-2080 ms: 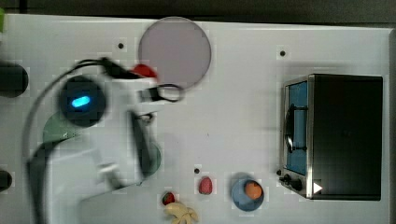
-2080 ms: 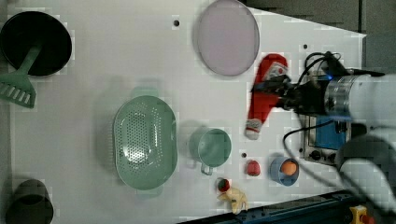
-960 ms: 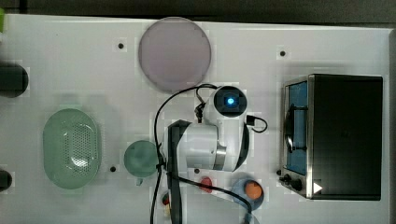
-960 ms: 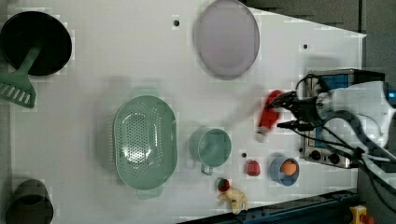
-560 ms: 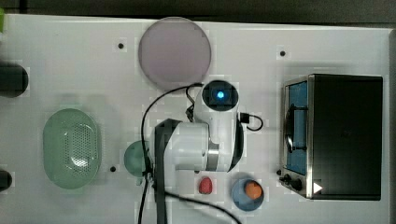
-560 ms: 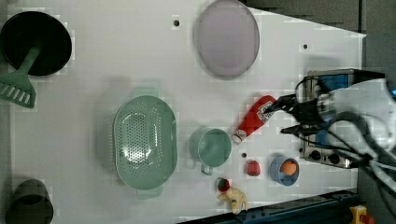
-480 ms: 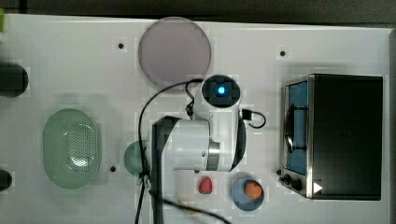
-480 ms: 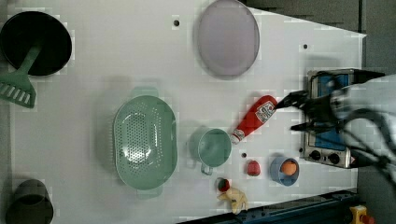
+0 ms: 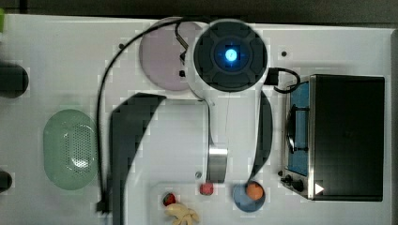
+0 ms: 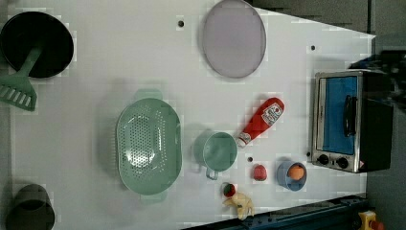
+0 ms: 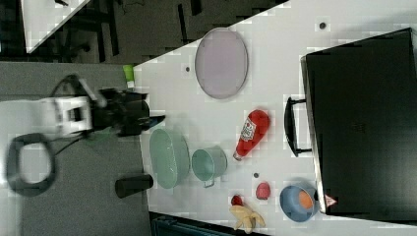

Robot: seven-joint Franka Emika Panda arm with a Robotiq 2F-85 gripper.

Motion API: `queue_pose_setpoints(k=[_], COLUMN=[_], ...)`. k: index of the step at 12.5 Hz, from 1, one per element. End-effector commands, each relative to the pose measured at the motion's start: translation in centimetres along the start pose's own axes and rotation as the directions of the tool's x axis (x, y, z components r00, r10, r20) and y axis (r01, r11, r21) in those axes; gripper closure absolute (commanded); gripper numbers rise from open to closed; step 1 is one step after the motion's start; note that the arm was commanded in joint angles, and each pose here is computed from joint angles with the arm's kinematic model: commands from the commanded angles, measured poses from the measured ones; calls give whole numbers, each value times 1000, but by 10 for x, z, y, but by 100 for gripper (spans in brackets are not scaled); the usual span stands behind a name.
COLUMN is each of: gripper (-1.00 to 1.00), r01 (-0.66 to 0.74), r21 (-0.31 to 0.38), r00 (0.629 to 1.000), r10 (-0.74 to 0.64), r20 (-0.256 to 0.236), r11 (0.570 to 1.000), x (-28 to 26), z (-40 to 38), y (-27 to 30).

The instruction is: Pick ketchup from strainer and place it on the table

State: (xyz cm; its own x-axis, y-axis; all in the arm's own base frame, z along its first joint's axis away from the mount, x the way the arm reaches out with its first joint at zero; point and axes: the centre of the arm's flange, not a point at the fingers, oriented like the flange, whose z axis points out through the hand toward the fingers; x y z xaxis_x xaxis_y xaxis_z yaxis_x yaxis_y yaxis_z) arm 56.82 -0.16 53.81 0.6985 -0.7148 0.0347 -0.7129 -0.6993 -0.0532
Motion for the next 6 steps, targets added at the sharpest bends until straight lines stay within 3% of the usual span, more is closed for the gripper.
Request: queue_pose_setpoints(k=[1, 3, 6], gripper=[-100, -100, -100], r01=[1, -3, -19], r21=[-60, -88, -77], r00=[998, 996, 997], r10=[3, 11, 25], r20=[63, 90, 78], r11=[998, 996, 997], x=[-7, -7, 1], z=[-16, -29, -30], y=[-1, 5, 9])
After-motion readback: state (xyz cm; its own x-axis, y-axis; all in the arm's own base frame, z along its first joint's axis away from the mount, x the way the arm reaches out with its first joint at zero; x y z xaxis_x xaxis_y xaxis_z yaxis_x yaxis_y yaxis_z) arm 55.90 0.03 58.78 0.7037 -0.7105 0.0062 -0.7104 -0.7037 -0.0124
